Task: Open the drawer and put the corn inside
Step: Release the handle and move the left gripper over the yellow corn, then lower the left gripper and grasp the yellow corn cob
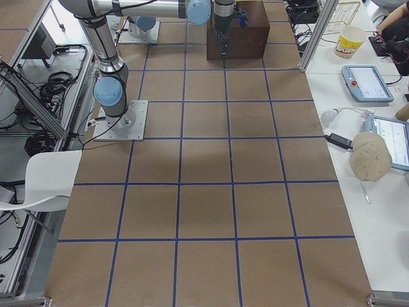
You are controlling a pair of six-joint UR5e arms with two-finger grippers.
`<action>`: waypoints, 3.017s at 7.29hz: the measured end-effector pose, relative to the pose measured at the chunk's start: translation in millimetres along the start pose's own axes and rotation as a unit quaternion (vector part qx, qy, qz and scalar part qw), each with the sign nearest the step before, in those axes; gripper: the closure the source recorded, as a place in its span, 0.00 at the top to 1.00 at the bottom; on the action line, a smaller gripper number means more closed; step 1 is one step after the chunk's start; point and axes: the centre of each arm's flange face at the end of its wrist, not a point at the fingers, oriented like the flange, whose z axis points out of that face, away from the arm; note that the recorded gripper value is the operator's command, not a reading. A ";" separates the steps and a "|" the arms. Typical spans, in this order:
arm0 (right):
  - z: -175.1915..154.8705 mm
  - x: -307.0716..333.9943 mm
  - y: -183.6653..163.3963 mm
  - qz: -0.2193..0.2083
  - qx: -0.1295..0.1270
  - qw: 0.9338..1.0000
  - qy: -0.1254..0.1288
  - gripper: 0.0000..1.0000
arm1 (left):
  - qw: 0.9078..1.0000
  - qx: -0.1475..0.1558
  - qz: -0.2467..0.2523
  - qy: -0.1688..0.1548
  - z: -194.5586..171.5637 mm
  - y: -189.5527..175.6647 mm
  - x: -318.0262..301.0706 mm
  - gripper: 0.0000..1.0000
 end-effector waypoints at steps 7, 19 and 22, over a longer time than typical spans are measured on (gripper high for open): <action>0.0 0.6 -0.1 0.001 0.000 1.000 0.000 1.00 | 1.000 -0.003 -0.010 0.002 -23.7 12.6 0.4 1.00; 0.1 0.6 -0.2 0.001 0.000 1.000 0.000 1.00 | 0.965 -0.093 -0.228 -0.086 11.7 91.1 -97.2 1.00; 0.7 0.3 -0.5 0.000 -0.001 1.000 0.000 1.00 | 0.962 -0.099 -0.234 -0.105 48.5 97.3 -122.8 1.00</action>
